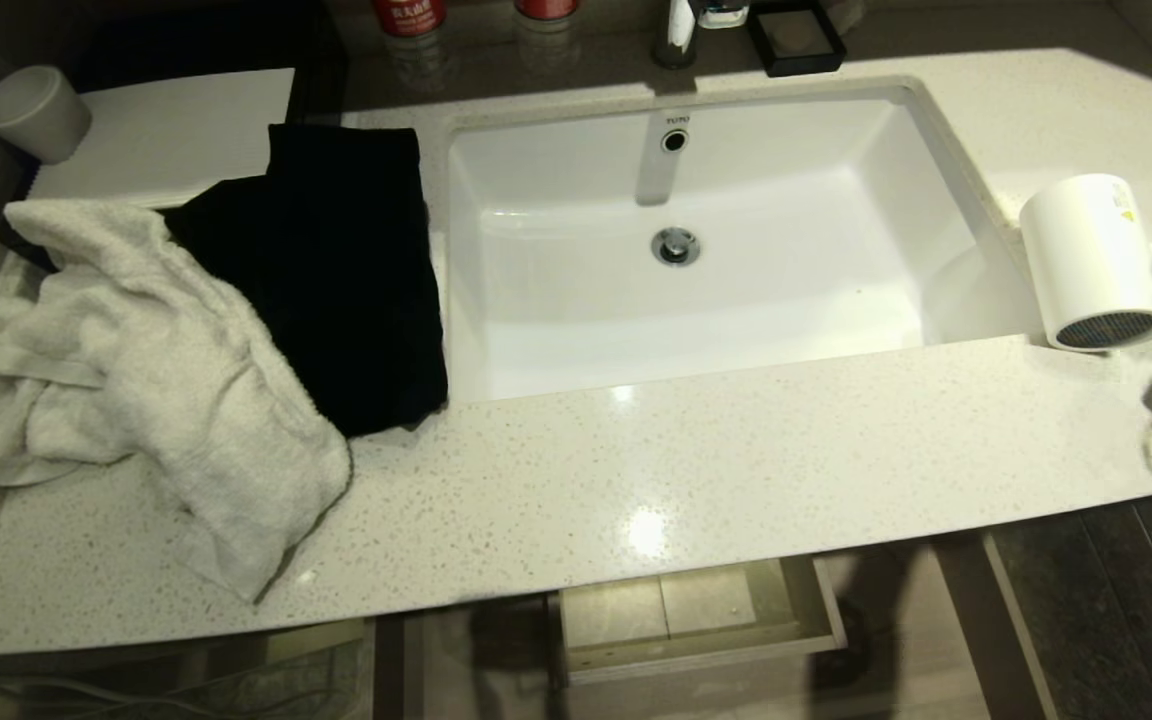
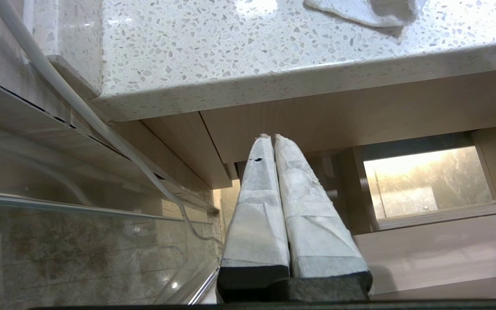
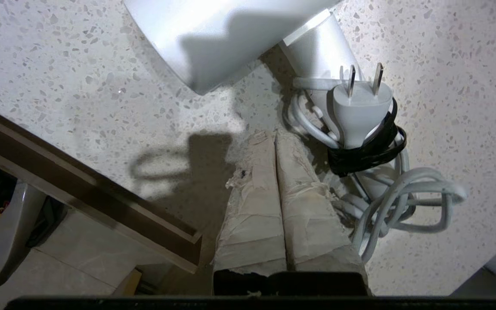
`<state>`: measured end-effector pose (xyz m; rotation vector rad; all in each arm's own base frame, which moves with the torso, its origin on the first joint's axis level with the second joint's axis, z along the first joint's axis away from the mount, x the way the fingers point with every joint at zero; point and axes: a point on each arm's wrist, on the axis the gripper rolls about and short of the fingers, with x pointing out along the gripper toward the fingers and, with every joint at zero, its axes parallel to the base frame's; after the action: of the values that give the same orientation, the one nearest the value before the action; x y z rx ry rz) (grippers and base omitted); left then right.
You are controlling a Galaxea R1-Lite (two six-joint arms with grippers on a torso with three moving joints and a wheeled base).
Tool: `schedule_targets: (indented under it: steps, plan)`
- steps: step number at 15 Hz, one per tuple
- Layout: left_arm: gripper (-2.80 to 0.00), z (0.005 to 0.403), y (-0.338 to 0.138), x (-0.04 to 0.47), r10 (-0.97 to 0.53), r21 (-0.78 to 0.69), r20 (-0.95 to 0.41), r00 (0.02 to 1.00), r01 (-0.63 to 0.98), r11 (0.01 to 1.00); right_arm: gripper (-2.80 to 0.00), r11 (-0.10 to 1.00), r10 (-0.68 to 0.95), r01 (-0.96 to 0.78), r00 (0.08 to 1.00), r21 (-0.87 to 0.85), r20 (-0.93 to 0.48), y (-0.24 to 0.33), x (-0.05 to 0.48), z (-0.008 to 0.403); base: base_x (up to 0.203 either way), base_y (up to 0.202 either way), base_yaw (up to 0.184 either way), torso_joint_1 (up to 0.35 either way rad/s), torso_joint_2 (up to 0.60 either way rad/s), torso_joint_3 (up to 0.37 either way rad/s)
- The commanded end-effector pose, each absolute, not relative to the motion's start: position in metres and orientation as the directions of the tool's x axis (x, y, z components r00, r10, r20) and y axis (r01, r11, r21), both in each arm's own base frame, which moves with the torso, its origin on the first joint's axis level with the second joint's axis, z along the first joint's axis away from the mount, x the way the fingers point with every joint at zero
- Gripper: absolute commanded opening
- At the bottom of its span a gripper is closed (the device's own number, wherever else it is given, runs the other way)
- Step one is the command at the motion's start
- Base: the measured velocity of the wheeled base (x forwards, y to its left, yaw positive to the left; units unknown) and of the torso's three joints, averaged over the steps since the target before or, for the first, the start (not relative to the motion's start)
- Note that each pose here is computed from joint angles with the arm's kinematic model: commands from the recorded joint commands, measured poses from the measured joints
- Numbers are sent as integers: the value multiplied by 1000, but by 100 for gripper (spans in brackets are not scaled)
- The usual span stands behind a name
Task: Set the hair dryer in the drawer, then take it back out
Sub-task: Pick up the hairdryer
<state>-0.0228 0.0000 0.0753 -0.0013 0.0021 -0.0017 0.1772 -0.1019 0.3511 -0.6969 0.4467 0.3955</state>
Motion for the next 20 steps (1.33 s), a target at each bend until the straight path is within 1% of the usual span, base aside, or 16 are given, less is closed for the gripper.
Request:
schedule_targets:
  steps: [1, 3, 6, 9, 13, 15, 16, 19, 20]
  plan:
    - [-280, 75, 0, -23, -2, -2, 0, 1000, 2, 1000, -280, 692, 242, -537, 803, -483, -545, -116, 199, 342, 0, 0, 0, 0, 0, 0]
    - [-280, 75, 0, -23, -2, -2, -2, 1000, 2, 1000, -280, 664, 286, -588, 770, -461, -570, -122, 208, 338, 0, 0, 0, 0, 0, 0]
    - [-280, 75, 0, -23, -2, -2, -1, 1000, 2, 1000, -280, 676, 387, -636, 736, -372, -555, -120, 208, 333, 0, 0, 0, 0, 0, 0]
    - [-280, 75, 0, -23, -3, -2, 0, 1000, 3, 1000, -280, 686, 423, -654, 715, -319, -557, -118, 206, 331, 0, 0, 0, 0, 0, 0]
    - [-280, 75, 0, -23, -2, -2, -2, 1000, 2, 1000, -280, 675, 435, -659, 719, -333, -542, -119, 208, 331, 0, 0, 0, 0, 0, 0]
    - [-280, 75, 0, -23, -2, -2, 0, 1000, 2, 1000, -280, 638, 418, -661, 728, -395, -543, -118, 206, 334, 0, 0, 0, 0, 0, 0]
    - [-280, 75, 0, -23, -2, -2, -2, 1000, 2, 1000, 0, 623, 412, -662, 731, -417, -544, -118, 205, 334, 0, 0, 0, 0, 0, 0]
    - [-280, 75, 0, -23, -3, -2, -3, 1000, 3, 1000, 0, 549, 415, -677, 730, -491, -543, -120, 207, 333, 0, 0, 0, 0, 0, 0]
    - [-280, 75, 0, -23, -2, -2, 0, 1000, 2, 1000, 0, 540, 417, -678, 730, -499, -541, -120, 207, 333, 0, 0, 0, 0, 0, 0]
